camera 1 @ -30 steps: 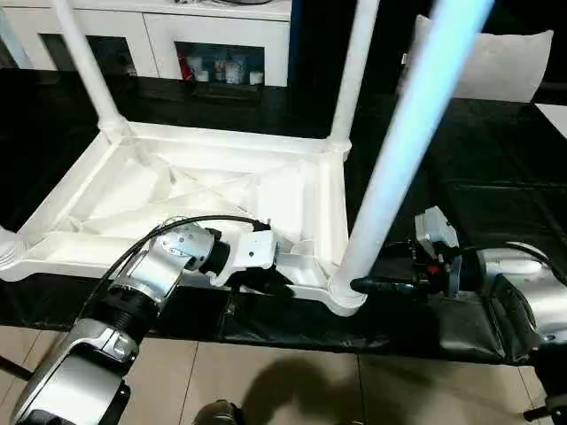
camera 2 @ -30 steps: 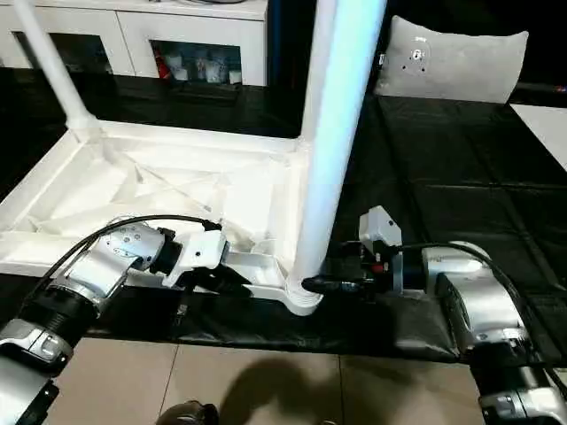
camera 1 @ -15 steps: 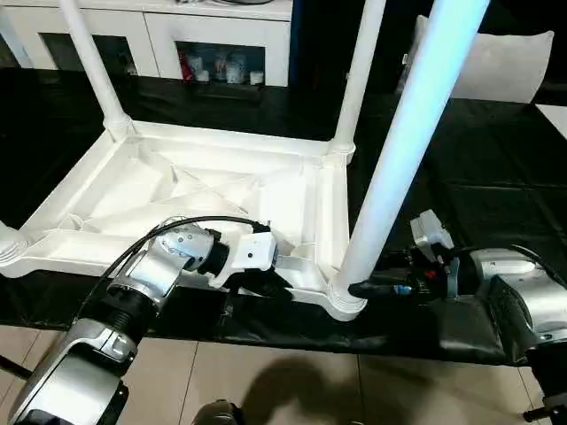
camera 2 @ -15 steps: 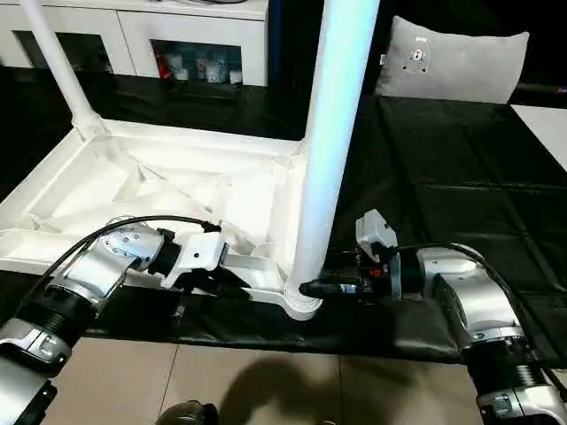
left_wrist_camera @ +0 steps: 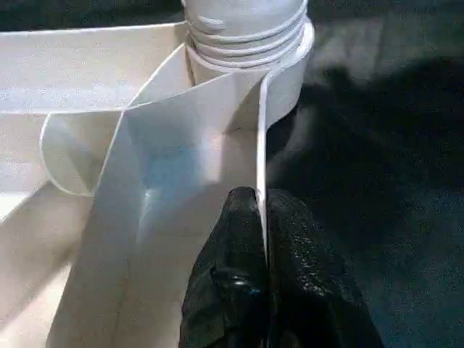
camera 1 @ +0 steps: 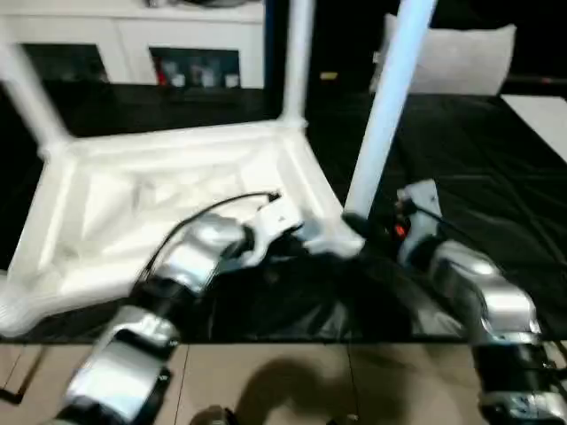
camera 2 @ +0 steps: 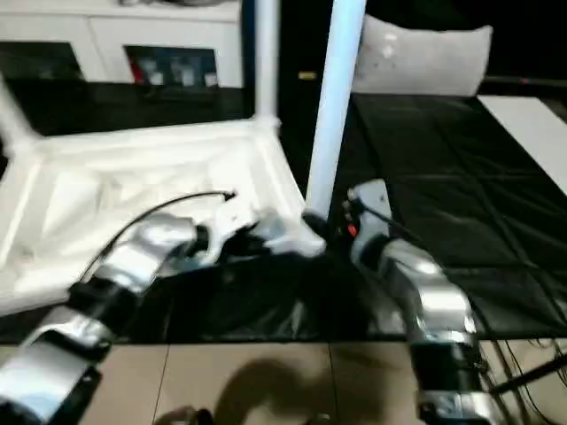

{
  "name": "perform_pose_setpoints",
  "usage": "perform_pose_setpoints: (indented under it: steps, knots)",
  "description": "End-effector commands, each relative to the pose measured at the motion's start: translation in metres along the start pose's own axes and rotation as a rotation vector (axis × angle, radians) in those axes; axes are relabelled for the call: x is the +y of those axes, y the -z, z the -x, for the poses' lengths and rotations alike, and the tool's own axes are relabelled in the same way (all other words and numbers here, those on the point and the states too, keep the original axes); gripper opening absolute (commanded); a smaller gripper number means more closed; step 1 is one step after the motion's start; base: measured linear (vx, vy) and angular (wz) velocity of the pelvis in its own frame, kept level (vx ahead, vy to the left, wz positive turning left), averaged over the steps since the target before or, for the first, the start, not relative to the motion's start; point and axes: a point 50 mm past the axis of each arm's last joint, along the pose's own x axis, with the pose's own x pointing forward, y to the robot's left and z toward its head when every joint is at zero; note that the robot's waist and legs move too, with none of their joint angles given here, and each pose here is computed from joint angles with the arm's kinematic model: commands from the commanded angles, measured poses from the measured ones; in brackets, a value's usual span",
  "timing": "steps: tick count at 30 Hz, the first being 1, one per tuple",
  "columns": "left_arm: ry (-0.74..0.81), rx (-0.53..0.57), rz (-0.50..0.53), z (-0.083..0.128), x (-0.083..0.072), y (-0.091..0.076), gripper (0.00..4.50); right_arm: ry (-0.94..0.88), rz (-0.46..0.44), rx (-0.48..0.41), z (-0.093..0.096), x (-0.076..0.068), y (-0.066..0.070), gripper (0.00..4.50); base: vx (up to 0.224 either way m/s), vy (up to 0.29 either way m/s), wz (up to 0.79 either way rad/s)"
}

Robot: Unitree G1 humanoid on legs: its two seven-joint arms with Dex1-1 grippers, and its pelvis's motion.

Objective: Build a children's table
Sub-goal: Rotate leg to tighten

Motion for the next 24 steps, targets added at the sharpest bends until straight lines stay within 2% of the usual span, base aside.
perform_pose_setpoints:
  steps: [1, 3, 4, 6, 10, 14, 16, 18, 19, 21, 22, 23, 24]
  knots:
    - [-0.066, -0.155, 0.015, -0.015, -0.004, -0.034, 0.00, -0.019, -0.029, 0.036, -0.018, 0.027, 0.012, 1.91, 0.000, 0.000, 0.00]
    - [-0.089, -0.170, 0.015, -0.018, -0.005, -0.038, 0.00, -0.022, -0.021, 0.007, -0.021, 0.031, 0.011, 1.91, 0.000, 0.000, 0.00]
    - [-0.103, -0.188, 0.011, -0.022, -0.008, -0.042, 0.00, 0.000, -0.032, -0.029, -0.023, 0.036, 0.010, 2.46, 0.000, 0.000, 0.00]
    - [-0.101, -0.189, 0.005, -0.022, -0.009, -0.042, 0.00, 0.010, -0.038, -0.034, -0.023, 0.036, 0.010, 2.46, 0.000, 0.000, 0.00]
    - [-0.101, -0.184, -0.006, -0.022, -0.011, -0.040, 0.00, 0.005, -0.066, -0.057, -0.017, 0.034, 0.010, 2.90, 0.000, 0.000, 0.00]
    - [-0.085, -0.191, -0.019, -0.018, -0.010, -0.037, 0.00, -0.006, -0.045, -0.065, -0.012, 0.026, 0.007, 3.20, 0.000, 0.000, 0.00]
    - [-0.032, -0.176, -0.065, -0.011, -0.010, -0.028, 0.00, -0.059, 0.049, -0.059, 0.002, 0.009, -0.001, 3.48, 0.000, 0.000, 0.00]
    - [-0.019, -0.170, -0.072, -0.009, -0.010, -0.025, 0.00, -0.074, 0.069, -0.056, 0.004, 0.005, -0.002, 3.56, 0.000, 0.000, 0.00]
    - [0.008, -0.169, -0.088, -0.007, -0.011, -0.022, 0.00, -0.113, 0.104, -0.053, 0.009, 0.001, -0.005, 3.80, 0.000, 0.000, 0.00]
    - [0.080, -0.172, -0.131, 0.000, -0.014, -0.015, 0.00, -0.184, 0.179, -0.047, 0.017, -0.007, -0.011, 3.94, 0.000, 0.000, 0.00]
    - [0.080, -0.172, -0.131, 0.000, -0.014, -0.015, 0.00, -0.184, 0.179, -0.047, 0.017, -0.007, -0.011, 4.07, 0.000, 0.000, 0.00]
    - [0.130, -0.168, -0.152, 0.004, -0.016, -0.010, 0.00, -0.233, 0.232, -0.037, 0.023, -0.010, -0.014, 4.07, 0.000, 0.000, 0.00]
    - [0.130, -0.168, -0.152, 0.004, -0.016, -0.010, 0.00, -0.233, 0.232, -0.037, 0.023, -0.010, -0.014, 4.07, 0.000, 0.000, 0.00]
